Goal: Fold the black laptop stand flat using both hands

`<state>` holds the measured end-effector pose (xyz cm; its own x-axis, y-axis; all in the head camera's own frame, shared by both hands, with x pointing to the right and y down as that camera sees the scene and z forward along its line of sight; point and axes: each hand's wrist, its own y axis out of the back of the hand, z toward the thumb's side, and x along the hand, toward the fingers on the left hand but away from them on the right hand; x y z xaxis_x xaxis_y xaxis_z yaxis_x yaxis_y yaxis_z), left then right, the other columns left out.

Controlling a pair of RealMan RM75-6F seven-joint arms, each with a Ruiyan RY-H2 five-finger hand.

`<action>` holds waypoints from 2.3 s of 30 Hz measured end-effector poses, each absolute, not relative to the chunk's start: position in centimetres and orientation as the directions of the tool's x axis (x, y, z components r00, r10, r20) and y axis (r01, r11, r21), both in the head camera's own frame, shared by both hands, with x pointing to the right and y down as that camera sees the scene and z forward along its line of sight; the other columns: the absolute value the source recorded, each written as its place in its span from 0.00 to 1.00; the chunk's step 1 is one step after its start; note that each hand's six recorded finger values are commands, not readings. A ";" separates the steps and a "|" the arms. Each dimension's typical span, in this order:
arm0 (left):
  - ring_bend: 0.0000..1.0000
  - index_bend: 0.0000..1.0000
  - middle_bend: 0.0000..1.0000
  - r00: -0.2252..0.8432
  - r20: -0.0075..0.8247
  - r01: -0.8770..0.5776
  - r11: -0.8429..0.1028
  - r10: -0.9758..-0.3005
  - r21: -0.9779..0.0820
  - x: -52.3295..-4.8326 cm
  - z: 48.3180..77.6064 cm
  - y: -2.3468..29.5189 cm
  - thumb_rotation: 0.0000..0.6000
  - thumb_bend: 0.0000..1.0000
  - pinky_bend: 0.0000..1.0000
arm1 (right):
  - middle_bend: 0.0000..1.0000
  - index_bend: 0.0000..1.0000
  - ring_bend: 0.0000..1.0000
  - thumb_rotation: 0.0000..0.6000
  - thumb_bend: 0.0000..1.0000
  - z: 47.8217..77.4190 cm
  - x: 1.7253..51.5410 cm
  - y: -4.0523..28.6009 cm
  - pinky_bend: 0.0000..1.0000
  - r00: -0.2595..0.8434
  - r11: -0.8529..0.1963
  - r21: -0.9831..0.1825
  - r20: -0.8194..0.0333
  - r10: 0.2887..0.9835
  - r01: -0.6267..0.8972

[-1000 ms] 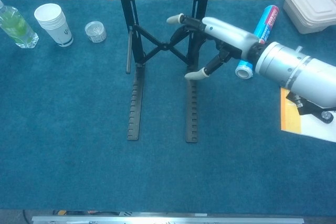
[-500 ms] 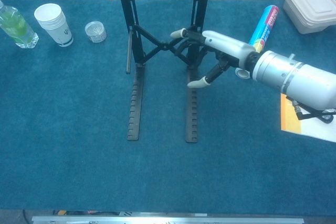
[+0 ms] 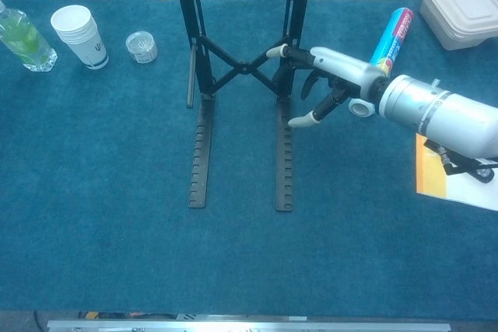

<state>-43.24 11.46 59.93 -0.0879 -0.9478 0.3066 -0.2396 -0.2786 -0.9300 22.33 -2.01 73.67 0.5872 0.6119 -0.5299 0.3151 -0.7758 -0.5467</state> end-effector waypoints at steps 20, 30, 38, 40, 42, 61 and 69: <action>0.07 0.08 0.09 0.101 0.371 -0.225 -0.385 -0.923 -0.895 -40.0 60.1 8.8 1.00 0.25 0.08 | 0.27 0.09 0.12 1.00 0.11 65.8 24.1 -0.4 0.37 0.662 -0.737 -0.565 -0.397 0.636 0.370; 0.08 0.10 0.10 0.321 0.452 -0.370 -0.549 -0.832 -0.749 -35.1 60.5 7.2 1.00 0.25 0.08 | 0.27 0.09 0.12 1.00 0.11 60.0 26.6 -0.6 0.38 0.646 -0.624 -0.646 -0.257 0.719 0.439; 0.08 0.10 0.11 0.525 0.504 -0.411 -0.723 -0.686 -0.555 -29.5 61.2 5.2 1.00 0.25 0.08 | 0.27 0.09 0.12 1.00 0.11 58.3 27.8 0.1 0.38 0.628 -0.586 -0.672 -0.226 0.744 0.453; 0.08 0.10 0.11 0.557 0.514 -0.414 -0.754 -0.653 -0.510 -28.3 61.5 4.7 1.00 0.25 0.08 | 0.27 0.09 0.12 1.00 0.11 58.0 28.0 0.2 0.38 0.627 -0.579 -0.675 -0.217 0.748 0.457; 0.08 0.10 0.11 0.581 0.519 -0.417 -0.777 -0.627 -0.471 -27.2 61.9 4.4 1.00 0.25 0.08 | 0.27 0.09 0.12 1.00 0.11 57.7 28.3 0.4 0.38 0.627 -0.574 -0.680 -0.212 0.750 0.456; 0.08 0.10 0.11 0.716 0.520 -0.411 -0.884 -0.465 -0.225 -17.8 64.1 0.3 1.00 0.25 0.08 | 0.27 0.09 0.12 1.00 0.11 57.4 29.4 0.8 0.38 0.619 -0.555 -0.695 -0.199 0.760 0.458; 0.08 0.10 0.11 0.740 0.514 -0.426 -0.893 -0.434 -0.141 -14.5 65.0 -1.1 1.00 0.25 0.08 | 0.26 0.09 0.12 1.00 0.11 57.4 29.7 0.7 0.38 0.603 -0.540 -0.706 -0.199 0.772 0.458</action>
